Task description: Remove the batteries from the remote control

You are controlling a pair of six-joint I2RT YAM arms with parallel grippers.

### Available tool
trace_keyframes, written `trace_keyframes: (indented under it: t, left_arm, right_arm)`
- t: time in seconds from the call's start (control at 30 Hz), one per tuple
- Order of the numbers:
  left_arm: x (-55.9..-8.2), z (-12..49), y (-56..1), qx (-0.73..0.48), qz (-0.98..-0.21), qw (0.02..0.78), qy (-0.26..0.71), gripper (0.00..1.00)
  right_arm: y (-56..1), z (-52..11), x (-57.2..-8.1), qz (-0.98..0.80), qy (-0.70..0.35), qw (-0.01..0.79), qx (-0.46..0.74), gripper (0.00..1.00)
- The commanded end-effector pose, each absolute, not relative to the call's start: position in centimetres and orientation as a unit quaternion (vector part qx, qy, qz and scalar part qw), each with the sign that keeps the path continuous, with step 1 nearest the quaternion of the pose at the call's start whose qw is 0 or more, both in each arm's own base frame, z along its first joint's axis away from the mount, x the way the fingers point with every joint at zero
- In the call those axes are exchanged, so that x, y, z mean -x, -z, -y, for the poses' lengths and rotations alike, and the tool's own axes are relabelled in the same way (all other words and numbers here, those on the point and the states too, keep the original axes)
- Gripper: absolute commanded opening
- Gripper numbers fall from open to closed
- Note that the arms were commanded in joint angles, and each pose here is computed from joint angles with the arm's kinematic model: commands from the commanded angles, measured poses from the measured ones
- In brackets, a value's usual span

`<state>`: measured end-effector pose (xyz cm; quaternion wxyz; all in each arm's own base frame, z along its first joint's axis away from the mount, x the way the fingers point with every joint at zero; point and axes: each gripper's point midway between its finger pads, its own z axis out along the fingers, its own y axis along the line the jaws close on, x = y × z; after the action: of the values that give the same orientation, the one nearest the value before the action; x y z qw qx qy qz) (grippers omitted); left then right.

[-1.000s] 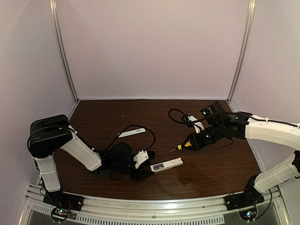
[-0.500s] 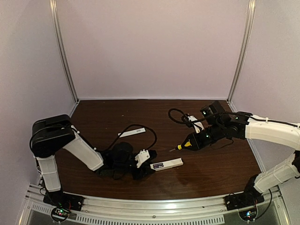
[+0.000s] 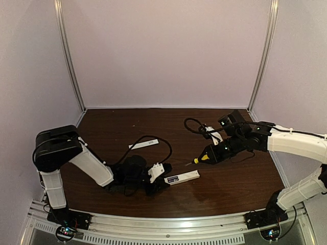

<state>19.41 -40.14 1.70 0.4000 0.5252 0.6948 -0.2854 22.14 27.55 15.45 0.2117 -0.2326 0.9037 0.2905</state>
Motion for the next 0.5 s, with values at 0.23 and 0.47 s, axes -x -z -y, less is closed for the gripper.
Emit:
trace_keyframes:
  t: [0.23, 0.47]
  left_arm:
    - [-20.7, 40.6, -1.8, -0.517, -0.7, 0.42, 0.258, 0.0]
    - [-20.3, 40.7, -1.8, -0.524, -0.692, 0.419, 0.267, 0.0]
  right_arm:
    - [-14.7, -28.4, -20.6, -0.909, -0.306, 0.174, 0.221, 0.0]
    - [-13.8, -29.0, -20.3, -0.913, -0.308, 0.155, 0.217, 0.0]
